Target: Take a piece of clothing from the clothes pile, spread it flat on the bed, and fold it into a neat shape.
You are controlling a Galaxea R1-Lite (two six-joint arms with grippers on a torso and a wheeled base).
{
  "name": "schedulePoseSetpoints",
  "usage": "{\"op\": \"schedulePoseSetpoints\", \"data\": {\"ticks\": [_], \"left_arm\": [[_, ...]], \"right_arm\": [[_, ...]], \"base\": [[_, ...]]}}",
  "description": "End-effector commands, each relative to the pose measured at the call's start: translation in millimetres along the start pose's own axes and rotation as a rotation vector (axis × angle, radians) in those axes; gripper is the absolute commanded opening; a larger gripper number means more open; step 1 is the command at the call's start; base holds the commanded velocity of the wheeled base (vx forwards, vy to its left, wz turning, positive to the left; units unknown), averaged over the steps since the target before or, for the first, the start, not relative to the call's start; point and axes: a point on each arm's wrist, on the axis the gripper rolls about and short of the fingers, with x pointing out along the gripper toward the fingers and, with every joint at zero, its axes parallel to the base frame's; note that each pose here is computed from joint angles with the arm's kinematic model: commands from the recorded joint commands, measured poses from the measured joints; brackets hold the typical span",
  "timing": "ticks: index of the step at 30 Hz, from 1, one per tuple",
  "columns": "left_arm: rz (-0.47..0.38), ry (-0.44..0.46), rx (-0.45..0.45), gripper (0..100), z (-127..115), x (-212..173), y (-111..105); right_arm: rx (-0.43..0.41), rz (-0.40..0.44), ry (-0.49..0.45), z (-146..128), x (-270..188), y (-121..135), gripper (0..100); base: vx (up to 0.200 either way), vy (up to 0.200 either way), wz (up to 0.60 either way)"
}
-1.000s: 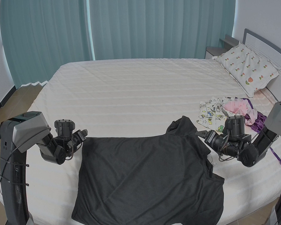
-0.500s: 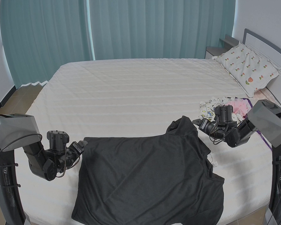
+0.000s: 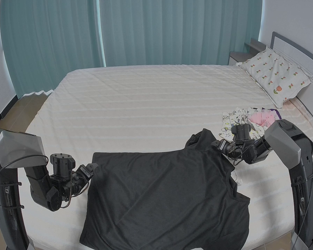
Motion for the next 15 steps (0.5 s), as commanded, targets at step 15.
{"op": "schedulePoseSetpoints", "data": {"ticks": [15], "left_arm": [[0.023, 0.02, 0.003, 100, -5.6, 1.8, 6.3]], "right_arm": [[0.063, 0.041, 0.182, -1.2, -75.7, -55.6, 100]], "base": [[0.0, 0.0, 0.0]]}}
